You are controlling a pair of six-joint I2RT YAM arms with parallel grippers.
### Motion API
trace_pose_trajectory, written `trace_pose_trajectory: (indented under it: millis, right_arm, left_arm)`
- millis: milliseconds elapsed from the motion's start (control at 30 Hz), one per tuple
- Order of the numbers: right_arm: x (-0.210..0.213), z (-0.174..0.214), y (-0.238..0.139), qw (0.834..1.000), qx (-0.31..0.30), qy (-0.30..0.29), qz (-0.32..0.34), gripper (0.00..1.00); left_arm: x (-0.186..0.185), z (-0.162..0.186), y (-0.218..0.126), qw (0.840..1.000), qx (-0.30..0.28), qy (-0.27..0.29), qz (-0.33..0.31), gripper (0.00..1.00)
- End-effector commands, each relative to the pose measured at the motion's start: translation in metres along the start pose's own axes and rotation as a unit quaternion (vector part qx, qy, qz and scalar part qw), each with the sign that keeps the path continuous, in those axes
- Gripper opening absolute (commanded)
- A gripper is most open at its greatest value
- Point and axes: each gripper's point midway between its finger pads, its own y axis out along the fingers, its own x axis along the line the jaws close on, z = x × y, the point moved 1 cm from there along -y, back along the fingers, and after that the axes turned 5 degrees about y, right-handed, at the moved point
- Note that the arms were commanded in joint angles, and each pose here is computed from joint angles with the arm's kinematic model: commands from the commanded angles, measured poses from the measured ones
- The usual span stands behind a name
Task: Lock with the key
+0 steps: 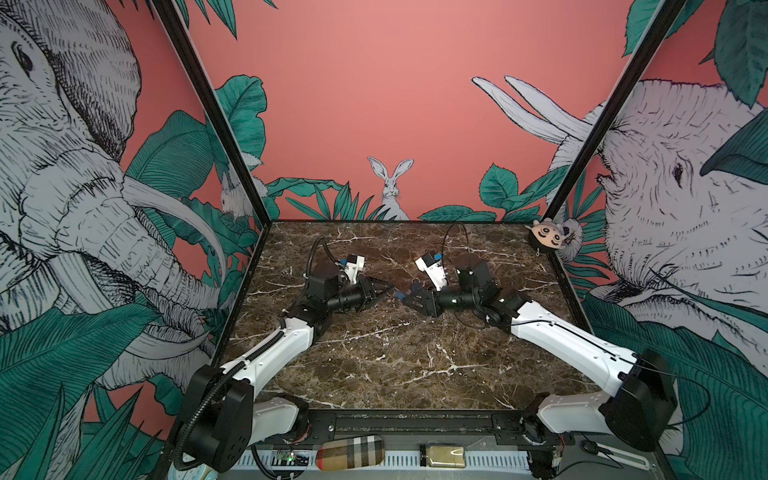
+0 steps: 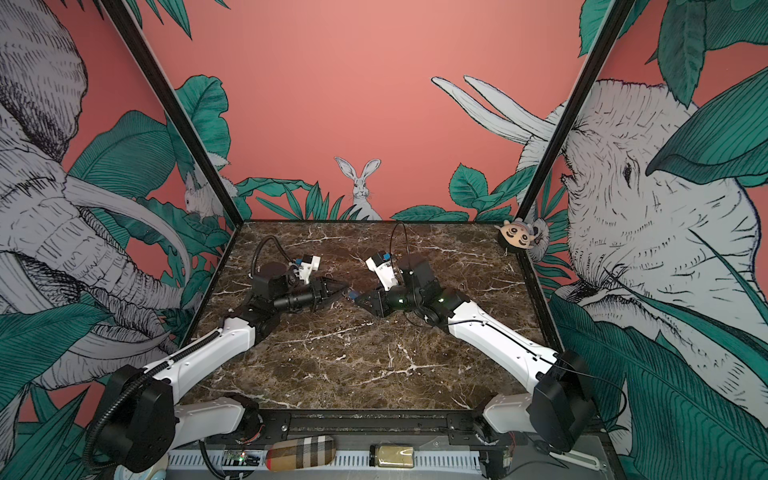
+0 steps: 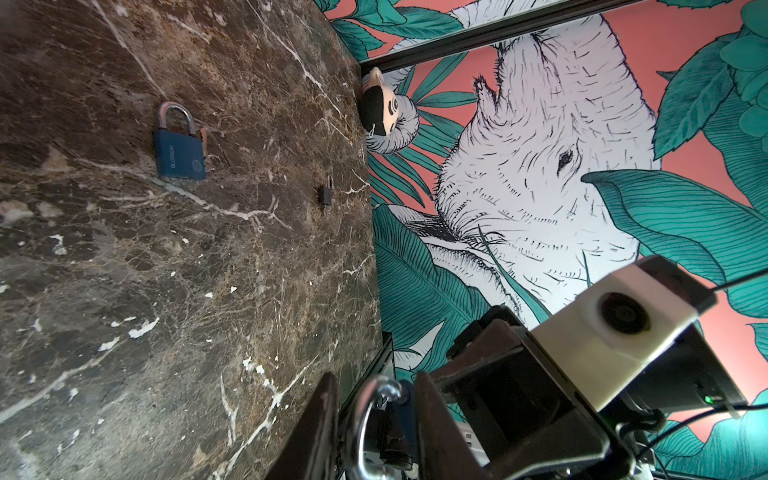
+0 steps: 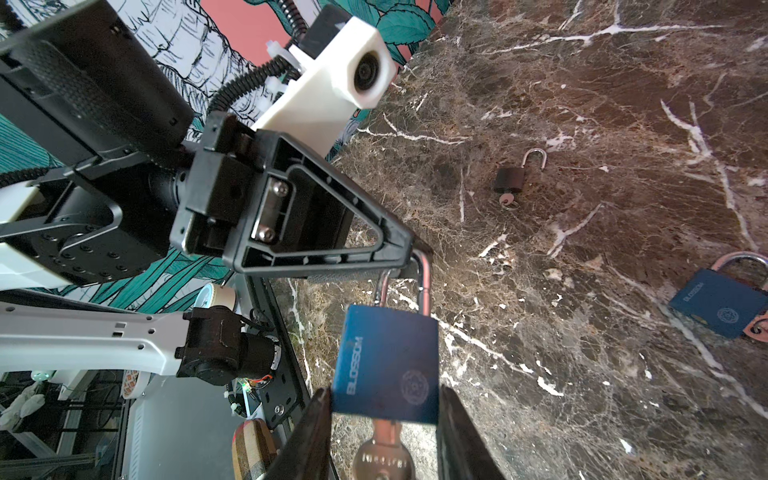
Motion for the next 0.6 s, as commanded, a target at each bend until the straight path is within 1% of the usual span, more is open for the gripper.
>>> trace_pose_trajectory:
  millis: [0,267,567]
  right_arm:
    - [0.0156,-0.0239,-0.0026,0.999,-0.036,-0.024,-0.023,0.13]
    - [0.0157,-0.0235,-0.0017,0.999,-0.036,-0.024,-0.024,0.13]
    - [0.015,-0.024,-0.0022,0.999,-0.039,-0.024,-0.023,0.13]
  left_arm:
    - [-0.0115,-0.0035,-0.0025,1.0,-0.011,0.004,0.012,0.31]
    - [-0.0156,-0.0064,-0.0024,1.0,-0.017,0.006,0.021,0.29]
    - [-0.0184,-0.0038,-0.0011,1.0,-0.007,0.002,0.024,0.26]
